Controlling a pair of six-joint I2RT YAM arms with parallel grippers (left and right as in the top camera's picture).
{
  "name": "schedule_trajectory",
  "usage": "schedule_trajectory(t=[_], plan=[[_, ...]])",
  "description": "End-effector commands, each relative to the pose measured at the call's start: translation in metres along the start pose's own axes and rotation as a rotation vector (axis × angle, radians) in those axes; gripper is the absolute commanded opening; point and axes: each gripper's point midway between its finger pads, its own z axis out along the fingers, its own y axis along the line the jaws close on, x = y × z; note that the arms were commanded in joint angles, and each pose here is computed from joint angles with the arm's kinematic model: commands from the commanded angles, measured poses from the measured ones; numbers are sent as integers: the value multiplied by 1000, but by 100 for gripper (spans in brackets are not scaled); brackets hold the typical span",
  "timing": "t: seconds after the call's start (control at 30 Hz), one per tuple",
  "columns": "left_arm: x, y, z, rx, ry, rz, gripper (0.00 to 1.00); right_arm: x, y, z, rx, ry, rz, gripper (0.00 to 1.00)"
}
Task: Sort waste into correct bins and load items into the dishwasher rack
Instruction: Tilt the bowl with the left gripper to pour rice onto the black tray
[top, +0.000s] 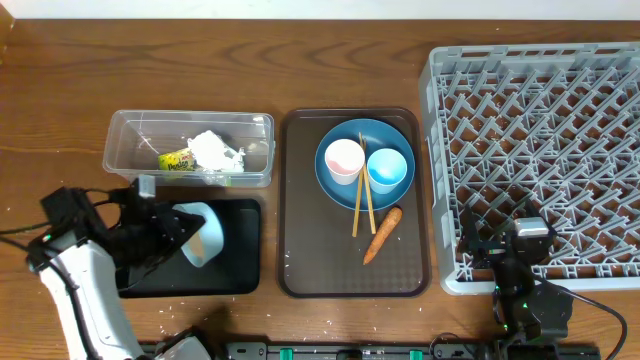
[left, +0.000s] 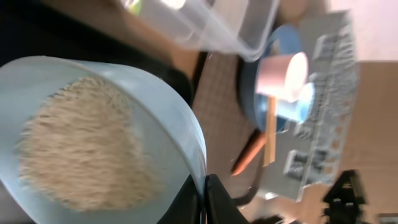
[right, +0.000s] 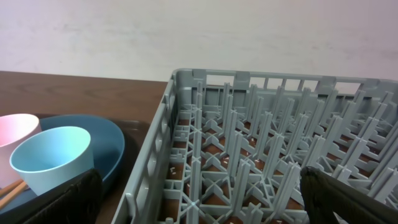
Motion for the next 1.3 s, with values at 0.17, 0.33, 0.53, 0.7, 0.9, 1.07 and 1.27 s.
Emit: schedule_trajectory(t=[0.17,0.33,0.53,0.7,0.9,1.07,1.27], plan=[[-1,-34,-15,260,-75,58,6,1,-2,0,9,2,-4,99],[-2,-44,-18,319,-88,54,6,1,-2,0,9,2,-4,99],[-4,-65,-27,455,-112,33,6,1,-2,0,9,2,-4,99],[-6,-67,-28,466,-118,41,6,1,-2,0,9,2,-4,99],[-2,-68,-28,472,-105,11,6,1,-2,0,9,2,-4,99],[-1,-69,-28,473,-98,-4,6,1,-2,0,9,3,-4,99],[1,-72,-30,493,-91,-29,6,1,-2,0,9,2,-4,99]])
